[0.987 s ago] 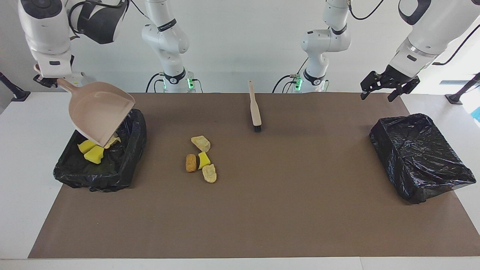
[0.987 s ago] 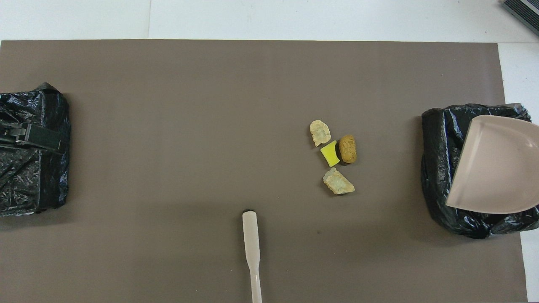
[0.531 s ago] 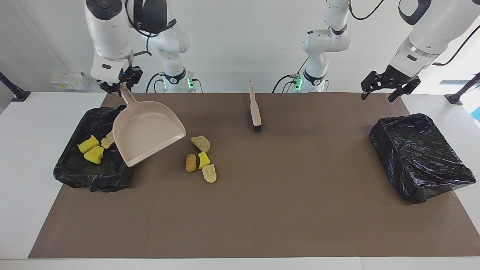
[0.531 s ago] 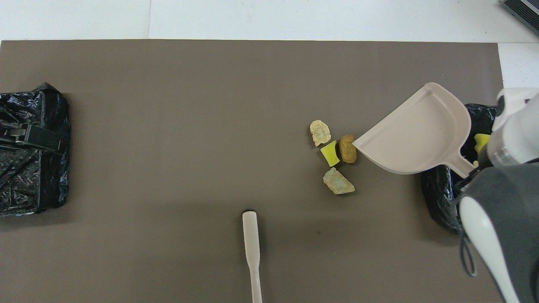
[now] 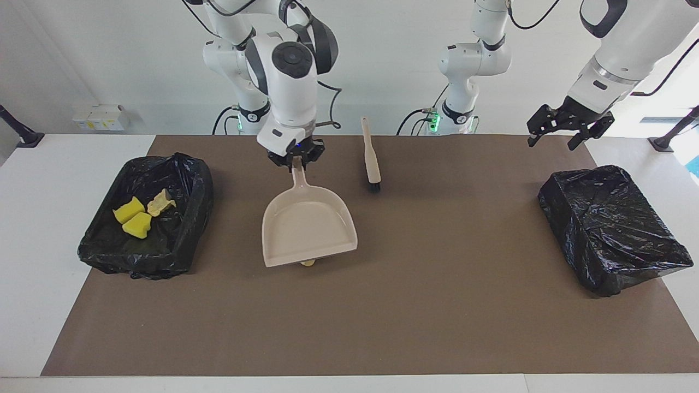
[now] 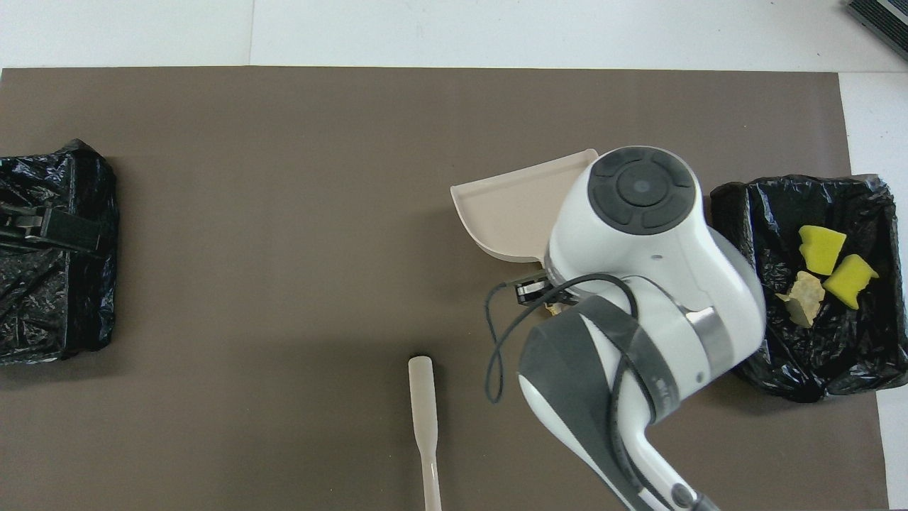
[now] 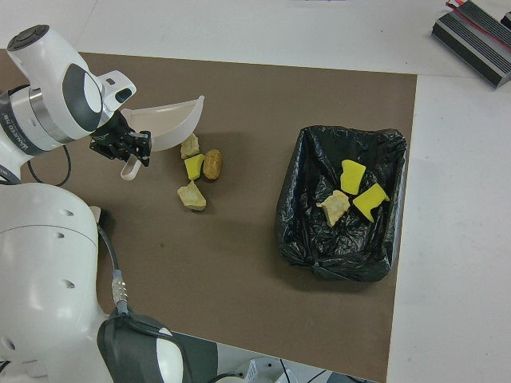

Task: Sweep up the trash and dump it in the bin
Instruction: 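Bring the empty dustpan back to the table center with the right gripper, then reach the left gripper to the dustpan handle, then hold the dustpan with the left gripper while the right gripper grasps the brush, then move the dustpan beside the chunks while the right gripper brings the brush, then sweep the chunks and sponge into the dustpan with the right gripper's brush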

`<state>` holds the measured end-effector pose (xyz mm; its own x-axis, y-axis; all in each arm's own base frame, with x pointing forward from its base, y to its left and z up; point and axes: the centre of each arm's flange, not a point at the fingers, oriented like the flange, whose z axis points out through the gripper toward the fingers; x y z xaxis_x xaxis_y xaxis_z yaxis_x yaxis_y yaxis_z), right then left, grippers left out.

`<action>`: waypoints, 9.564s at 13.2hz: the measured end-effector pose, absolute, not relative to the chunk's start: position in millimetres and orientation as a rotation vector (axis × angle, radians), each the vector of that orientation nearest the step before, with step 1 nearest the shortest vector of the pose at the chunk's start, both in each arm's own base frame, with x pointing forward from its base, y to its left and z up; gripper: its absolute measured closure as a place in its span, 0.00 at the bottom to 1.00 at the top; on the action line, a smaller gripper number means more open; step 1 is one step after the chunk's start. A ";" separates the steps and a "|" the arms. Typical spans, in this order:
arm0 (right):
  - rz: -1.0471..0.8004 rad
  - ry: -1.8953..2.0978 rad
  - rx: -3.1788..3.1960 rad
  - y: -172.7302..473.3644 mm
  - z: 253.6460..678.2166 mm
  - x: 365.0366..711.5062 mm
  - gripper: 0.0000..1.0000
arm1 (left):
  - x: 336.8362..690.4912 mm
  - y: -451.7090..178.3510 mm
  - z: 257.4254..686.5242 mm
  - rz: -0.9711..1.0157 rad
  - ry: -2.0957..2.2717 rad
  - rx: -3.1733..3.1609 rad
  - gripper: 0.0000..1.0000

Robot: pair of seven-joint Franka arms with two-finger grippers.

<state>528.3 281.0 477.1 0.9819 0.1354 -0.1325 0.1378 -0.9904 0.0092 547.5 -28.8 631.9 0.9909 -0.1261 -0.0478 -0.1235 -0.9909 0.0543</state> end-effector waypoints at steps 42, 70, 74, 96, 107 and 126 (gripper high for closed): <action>-0.385 0.144 3.199 406.2 335.5 262.2 0.03 | 494.5 -352.6 361.3 0.017 -0.281 3.066 0.00; -0.198 0.021 2.921 187.0 404.5 427.8 0.74 | 482.0 -335.6 365.8 0.046 -0.111 3.079 0.69; -0.244 0.178 2.745 139.8 350.1 479.9 0.74 | 499.9 -319.5 375.6 0.122 -0.174 3.108 0.69; -0.533 -0.346 2.906 207.2 362.2 456.8 0.74 | 508.9 -229.9 402.0 -0.206 -2.018 2.452 0.69; -0.623 -0.302 3.069 282.1 321.8 437.5 0.74 | 491.6 -280.1 381.7 -0.162 -2.154 2.359 0.69; -0.396 0.518 2.813 206.8 392.6 500.1 0.74 | 506.0 -271.7 378.2 -0.010 -2.120 2.378 0.69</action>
